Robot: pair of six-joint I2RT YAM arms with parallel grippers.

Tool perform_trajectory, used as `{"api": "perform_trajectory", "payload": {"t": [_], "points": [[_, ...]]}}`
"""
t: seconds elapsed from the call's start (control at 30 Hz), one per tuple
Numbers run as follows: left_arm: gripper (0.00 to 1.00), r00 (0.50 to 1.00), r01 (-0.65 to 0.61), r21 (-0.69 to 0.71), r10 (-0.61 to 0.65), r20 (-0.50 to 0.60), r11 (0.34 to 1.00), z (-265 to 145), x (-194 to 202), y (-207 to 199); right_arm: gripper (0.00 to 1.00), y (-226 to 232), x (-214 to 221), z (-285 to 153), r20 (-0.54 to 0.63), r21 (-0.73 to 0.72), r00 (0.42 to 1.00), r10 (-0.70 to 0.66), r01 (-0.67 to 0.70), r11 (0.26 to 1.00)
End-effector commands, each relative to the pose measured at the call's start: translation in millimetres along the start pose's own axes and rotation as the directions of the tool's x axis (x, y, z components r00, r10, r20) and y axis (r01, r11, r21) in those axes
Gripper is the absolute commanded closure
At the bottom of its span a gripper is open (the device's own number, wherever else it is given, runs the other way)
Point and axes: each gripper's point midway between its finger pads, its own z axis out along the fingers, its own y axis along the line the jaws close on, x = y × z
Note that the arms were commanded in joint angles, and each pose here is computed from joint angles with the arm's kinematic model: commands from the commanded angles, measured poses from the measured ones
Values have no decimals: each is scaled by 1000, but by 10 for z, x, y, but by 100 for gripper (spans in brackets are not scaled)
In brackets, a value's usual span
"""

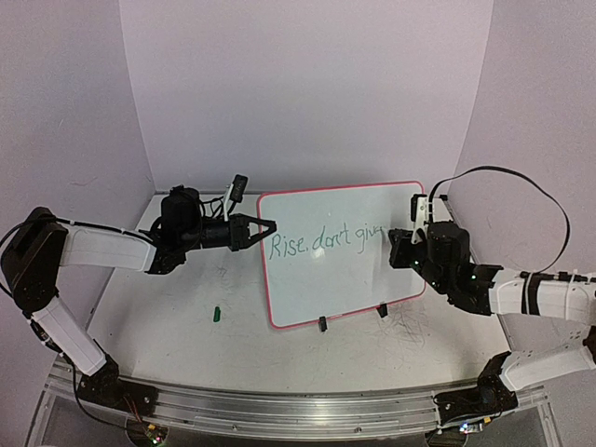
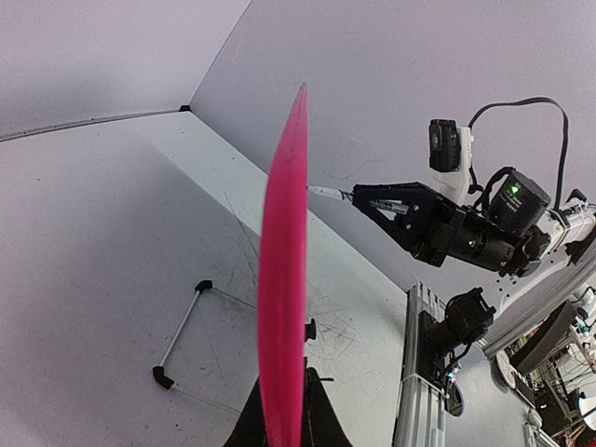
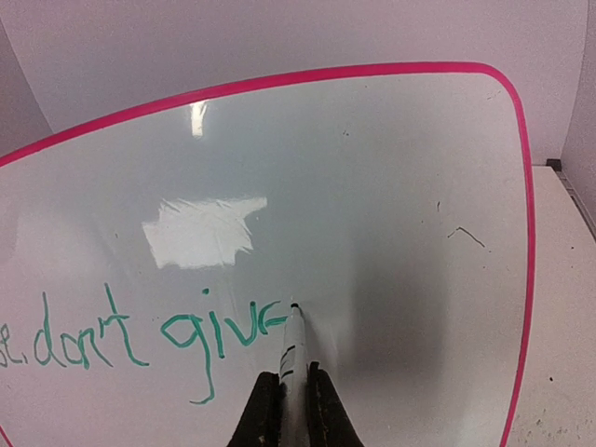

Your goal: Write a sentence on the whiteboard

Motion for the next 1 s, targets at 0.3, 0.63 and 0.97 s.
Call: {"api": "perform_trajectory", "payload": {"t": [0.3,0.63,0.97], "points": [[100,996,-76,-98,80,35,992,-86,-153,137,100,108,-74,22,10,-60,1000,-1,1,998],[100,996,-77,-97,82,39,992,-93,-169,124,100,109,57,11,-33,-73,999,-9,7,997],[100,996,-78,-96,82,39,992,-83,-178,126,100,98,194,-22,-70,-88,997,-14,8,996]]}}
